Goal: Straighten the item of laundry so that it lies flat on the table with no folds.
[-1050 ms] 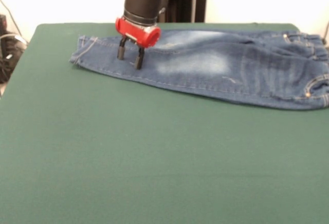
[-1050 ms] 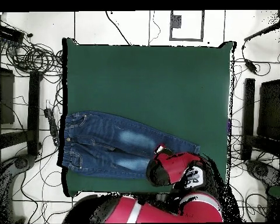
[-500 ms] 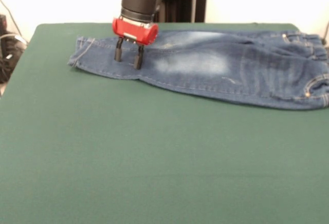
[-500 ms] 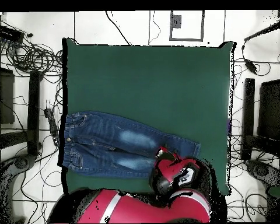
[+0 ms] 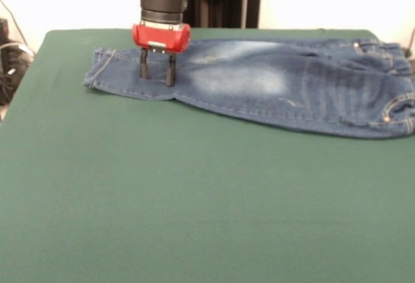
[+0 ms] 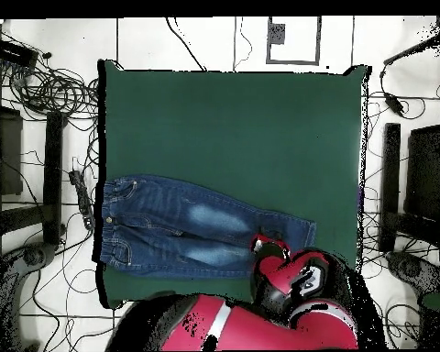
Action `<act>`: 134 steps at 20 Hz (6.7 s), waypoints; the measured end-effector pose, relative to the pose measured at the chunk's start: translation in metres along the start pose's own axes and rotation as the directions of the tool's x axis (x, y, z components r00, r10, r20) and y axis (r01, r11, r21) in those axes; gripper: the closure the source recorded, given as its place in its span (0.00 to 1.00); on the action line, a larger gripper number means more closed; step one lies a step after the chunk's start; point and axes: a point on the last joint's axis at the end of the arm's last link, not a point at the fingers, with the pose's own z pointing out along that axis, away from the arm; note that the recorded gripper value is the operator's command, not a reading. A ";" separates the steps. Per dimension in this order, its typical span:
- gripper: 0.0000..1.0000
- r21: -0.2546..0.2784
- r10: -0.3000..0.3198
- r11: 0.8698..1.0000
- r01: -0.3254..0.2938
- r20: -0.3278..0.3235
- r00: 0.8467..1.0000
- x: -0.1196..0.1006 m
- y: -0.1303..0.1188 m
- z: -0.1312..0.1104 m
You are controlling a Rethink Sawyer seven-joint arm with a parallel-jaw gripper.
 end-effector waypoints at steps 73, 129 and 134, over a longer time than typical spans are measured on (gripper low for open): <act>0.00 0.083 0.077 0.994 -0.069 -0.090 0.993 -0.042 -0.005 0.007; 0.00 0.211 -0.081 0.973 0.093 -0.065 0.995 -0.021 -0.007 -0.015; 0.00 0.219 -0.056 0.973 0.074 -0.089 0.994 -0.006 -0.007 -0.007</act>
